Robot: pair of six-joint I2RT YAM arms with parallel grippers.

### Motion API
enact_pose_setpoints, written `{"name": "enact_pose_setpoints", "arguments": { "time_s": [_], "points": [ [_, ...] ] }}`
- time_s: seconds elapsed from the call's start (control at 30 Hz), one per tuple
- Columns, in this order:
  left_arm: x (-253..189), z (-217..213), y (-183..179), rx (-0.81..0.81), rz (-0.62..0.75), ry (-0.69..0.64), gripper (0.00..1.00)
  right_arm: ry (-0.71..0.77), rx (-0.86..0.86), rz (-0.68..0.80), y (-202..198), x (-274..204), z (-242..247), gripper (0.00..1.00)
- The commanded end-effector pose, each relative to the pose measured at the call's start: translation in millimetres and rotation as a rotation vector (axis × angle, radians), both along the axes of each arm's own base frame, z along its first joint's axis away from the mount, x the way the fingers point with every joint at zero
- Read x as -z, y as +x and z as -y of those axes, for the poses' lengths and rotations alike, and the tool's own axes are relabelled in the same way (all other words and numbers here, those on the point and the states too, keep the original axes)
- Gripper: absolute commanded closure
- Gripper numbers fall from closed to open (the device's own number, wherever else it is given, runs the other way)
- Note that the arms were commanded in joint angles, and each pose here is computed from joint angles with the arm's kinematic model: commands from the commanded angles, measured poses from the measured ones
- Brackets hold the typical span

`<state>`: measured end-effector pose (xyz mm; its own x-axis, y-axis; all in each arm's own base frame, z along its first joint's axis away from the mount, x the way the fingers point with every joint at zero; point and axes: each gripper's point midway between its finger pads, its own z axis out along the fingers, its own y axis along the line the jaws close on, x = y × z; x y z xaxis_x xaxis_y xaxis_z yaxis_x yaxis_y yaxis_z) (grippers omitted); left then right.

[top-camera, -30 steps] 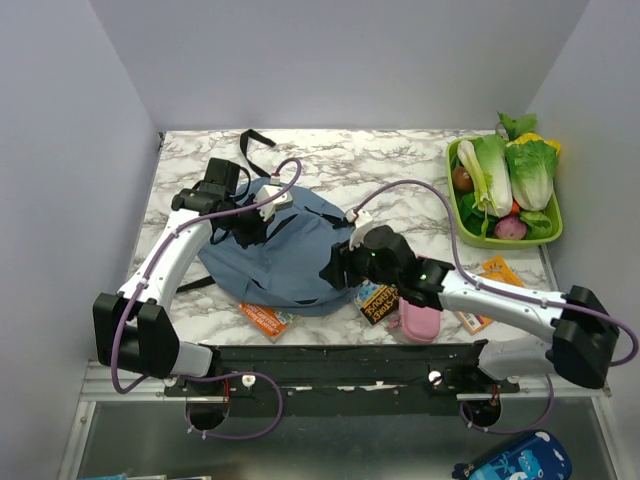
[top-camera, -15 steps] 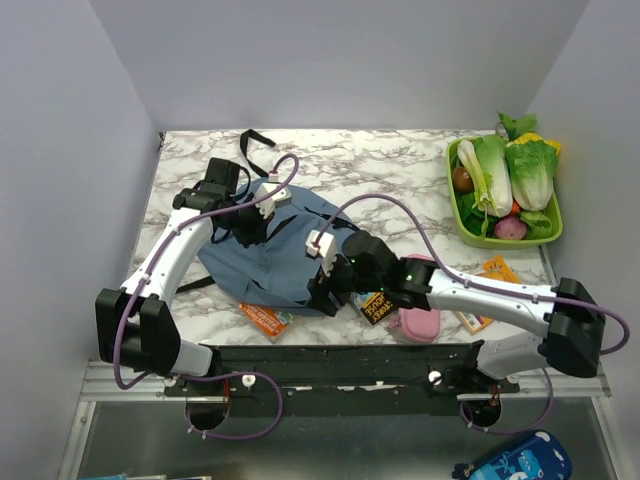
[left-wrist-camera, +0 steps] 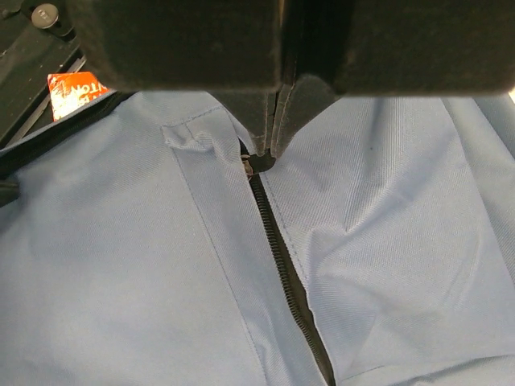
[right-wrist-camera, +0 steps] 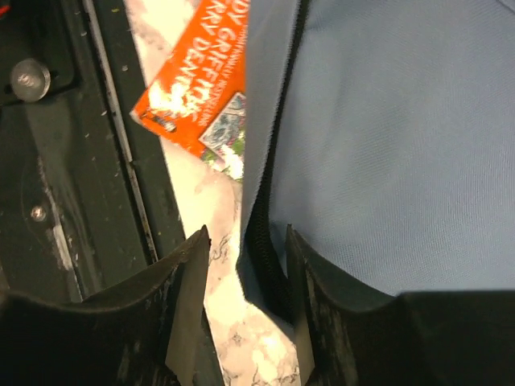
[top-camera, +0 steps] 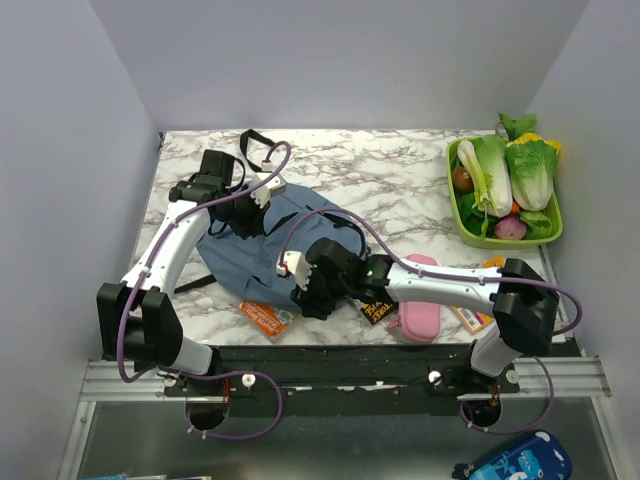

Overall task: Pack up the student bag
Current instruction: Adjust the student bag at the center of the board.

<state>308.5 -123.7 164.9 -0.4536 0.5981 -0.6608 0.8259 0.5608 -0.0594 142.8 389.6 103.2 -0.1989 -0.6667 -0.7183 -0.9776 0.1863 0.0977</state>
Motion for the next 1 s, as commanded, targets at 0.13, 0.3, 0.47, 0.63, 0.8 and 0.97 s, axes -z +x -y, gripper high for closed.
{"name": "enact_pose_setpoints", "arguments": {
  "time_s": [0.13, 0.3, 0.47, 0.63, 0.8, 0.97],
  "points": [
    [-31.8, 0.0, 17.7, -0.02, 0.083, -0.047, 1.0, -0.181, 0.293, 0.25, 61.3, -1.6, 35.7, 0.92],
    [-38.2, -8.8, 5.0, 0.0, 0.07, -0.05, 1.0, -0.153, 0.384, 0.507, 102.6, -46.1, 48.2, 0.99],
    [-37.3, -2.8, -28.2, 0.096, -0.004, -0.082, 1.0, -0.24, 0.461, 0.614, 140.2, -55.0, 71.0, 0.99],
    [-26.2, 9.3, -47.2, 0.163, -0.095, -0.124, 1.0, -0.291, 0.583, 0.562, 160.4, -39.4, 108.8, 0.71],
    [-10.9, 26.8, -37.5, 0.153, -0.116, -0.136, 1.0, -0.067, 0.622, 0.444, 152.1, -75.6, 78.9, 0.45],
    [-5.6, 38.9, -13.6, 0.125, -0.091, -0.146, 1.0, 0.21, 0.524, 0.234, 124.9, -103.9, 26.7, 0.36]
  ]
}}
